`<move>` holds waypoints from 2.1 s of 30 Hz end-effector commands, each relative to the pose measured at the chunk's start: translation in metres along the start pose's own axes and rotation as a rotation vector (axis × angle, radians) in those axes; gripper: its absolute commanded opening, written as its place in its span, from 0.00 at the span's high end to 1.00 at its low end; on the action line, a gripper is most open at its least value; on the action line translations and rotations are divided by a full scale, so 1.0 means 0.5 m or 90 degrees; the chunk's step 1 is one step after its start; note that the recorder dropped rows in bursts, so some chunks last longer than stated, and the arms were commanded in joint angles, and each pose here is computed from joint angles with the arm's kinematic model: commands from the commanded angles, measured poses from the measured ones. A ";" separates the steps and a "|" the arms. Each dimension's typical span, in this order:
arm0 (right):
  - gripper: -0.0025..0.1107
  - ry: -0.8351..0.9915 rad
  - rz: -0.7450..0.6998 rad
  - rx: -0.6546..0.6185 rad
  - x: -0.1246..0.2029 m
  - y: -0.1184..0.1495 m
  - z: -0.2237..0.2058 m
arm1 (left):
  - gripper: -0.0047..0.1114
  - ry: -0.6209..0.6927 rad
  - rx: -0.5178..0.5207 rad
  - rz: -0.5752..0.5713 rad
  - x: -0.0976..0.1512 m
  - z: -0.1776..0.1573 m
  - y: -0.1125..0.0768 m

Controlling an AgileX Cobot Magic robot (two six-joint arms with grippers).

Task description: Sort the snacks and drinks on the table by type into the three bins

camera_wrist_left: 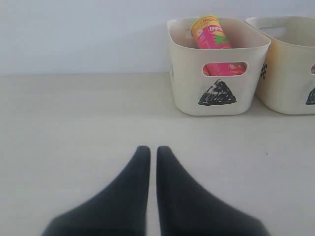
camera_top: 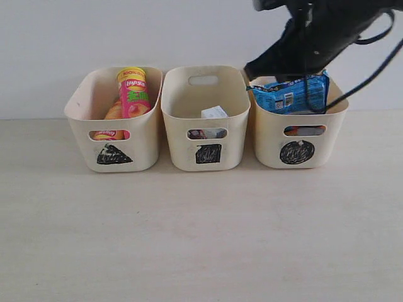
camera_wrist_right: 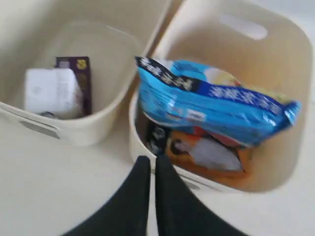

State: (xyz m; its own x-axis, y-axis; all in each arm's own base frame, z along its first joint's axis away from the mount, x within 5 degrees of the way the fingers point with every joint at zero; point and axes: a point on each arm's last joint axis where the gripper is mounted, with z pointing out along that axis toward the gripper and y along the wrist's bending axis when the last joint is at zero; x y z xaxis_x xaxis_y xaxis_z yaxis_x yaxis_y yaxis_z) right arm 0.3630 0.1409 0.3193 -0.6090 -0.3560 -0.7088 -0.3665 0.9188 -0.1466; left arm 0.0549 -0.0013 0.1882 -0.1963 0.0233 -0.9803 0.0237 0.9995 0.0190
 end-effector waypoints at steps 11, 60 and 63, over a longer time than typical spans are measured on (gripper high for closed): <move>0.97 0.017 0.164 0.091 0.171 -0.117 -0.155 | 0.92 -0.003 -0.001 -0.005 0.001 0.000 0.000; 0.97 -0.333 0.170 0.176 0.549 -0.027 -0.384 | 0.92 -0.003 -0.001 -0.005 0.001 0.000 0.000; 0.97 -0.334 0.170 0.177 0.568 -0.022 -0.375 | 0.92 -0.003 -0.001 -0.005 0.001 0.000 0.000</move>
State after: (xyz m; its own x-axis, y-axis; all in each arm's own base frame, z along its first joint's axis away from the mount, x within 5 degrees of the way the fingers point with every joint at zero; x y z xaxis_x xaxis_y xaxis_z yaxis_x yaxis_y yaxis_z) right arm 0.0650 -0.0018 0.2557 -0.2190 -0.0436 -0.9748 -0.0142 0.9990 -0.0415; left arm 0.0549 -0.0013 0.1882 -0.1963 0.0233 -0.9803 0.0237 0.9995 0.0190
